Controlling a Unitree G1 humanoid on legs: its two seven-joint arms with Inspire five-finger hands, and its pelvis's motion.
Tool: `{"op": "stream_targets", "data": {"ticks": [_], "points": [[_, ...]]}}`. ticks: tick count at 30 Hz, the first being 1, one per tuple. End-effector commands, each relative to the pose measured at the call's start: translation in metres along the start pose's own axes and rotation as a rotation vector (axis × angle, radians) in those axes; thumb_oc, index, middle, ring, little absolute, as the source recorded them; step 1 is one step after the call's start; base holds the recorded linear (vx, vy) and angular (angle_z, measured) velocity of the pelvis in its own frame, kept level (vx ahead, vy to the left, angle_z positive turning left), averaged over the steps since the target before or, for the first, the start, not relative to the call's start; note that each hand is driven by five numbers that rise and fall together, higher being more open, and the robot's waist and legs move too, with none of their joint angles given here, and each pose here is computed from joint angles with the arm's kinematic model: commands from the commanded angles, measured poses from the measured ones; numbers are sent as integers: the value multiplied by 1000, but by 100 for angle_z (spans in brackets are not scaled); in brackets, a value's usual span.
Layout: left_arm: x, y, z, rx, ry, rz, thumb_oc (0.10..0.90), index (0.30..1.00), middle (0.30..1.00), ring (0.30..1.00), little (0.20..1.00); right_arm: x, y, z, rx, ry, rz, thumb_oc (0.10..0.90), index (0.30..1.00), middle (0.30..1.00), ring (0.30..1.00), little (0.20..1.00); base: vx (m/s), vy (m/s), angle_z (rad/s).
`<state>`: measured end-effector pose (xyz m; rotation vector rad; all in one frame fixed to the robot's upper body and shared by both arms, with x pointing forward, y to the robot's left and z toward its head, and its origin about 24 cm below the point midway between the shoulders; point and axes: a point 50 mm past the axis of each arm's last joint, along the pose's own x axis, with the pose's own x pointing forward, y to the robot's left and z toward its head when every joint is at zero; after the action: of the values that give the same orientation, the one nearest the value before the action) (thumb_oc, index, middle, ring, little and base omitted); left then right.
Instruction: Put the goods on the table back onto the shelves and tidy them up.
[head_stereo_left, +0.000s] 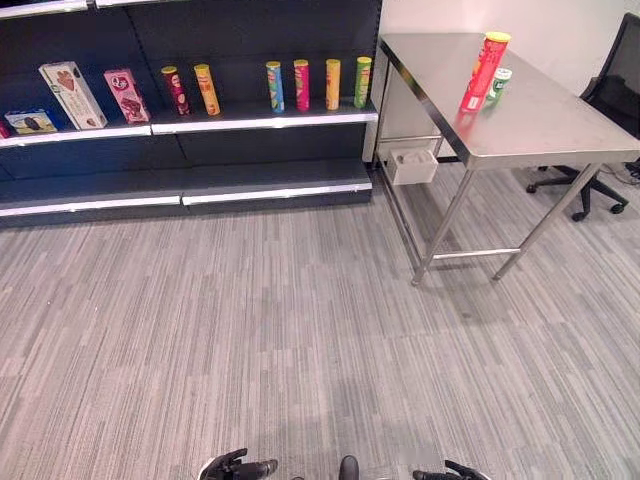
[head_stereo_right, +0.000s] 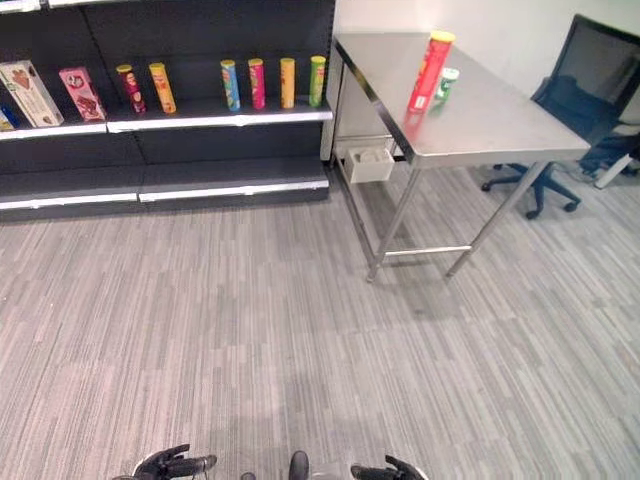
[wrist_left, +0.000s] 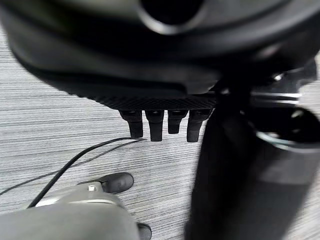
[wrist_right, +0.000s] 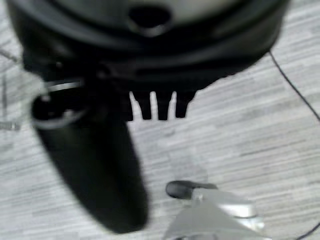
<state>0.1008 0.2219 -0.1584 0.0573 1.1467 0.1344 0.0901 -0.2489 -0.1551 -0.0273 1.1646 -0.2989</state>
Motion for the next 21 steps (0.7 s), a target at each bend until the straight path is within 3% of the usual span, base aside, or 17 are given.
{"op": "stream_targets", "data": {"ticks": [1, 17, 21], "points": [[2, 13, 30, -14, -117, 42, 800, 900, 900, 900, 900, 1, -12, 20, 26, -79, -40, 800, 900, 900, 900, 900, 15, -1, -8], [2, 6, 12, 18, -47, 27, 800, 900, 900, 900, 900, 2, -5, 25, -45, -83, -10, 800, 900, 900, 900, 900, 12, -22, -2], [2, 6, 37, -53, -140, 28, 800, 900, 900, 900, 900, 2, -1, 36, -84, -126, 16, 800, 900, 900, 900, 900, -11, -219, 9]]}}
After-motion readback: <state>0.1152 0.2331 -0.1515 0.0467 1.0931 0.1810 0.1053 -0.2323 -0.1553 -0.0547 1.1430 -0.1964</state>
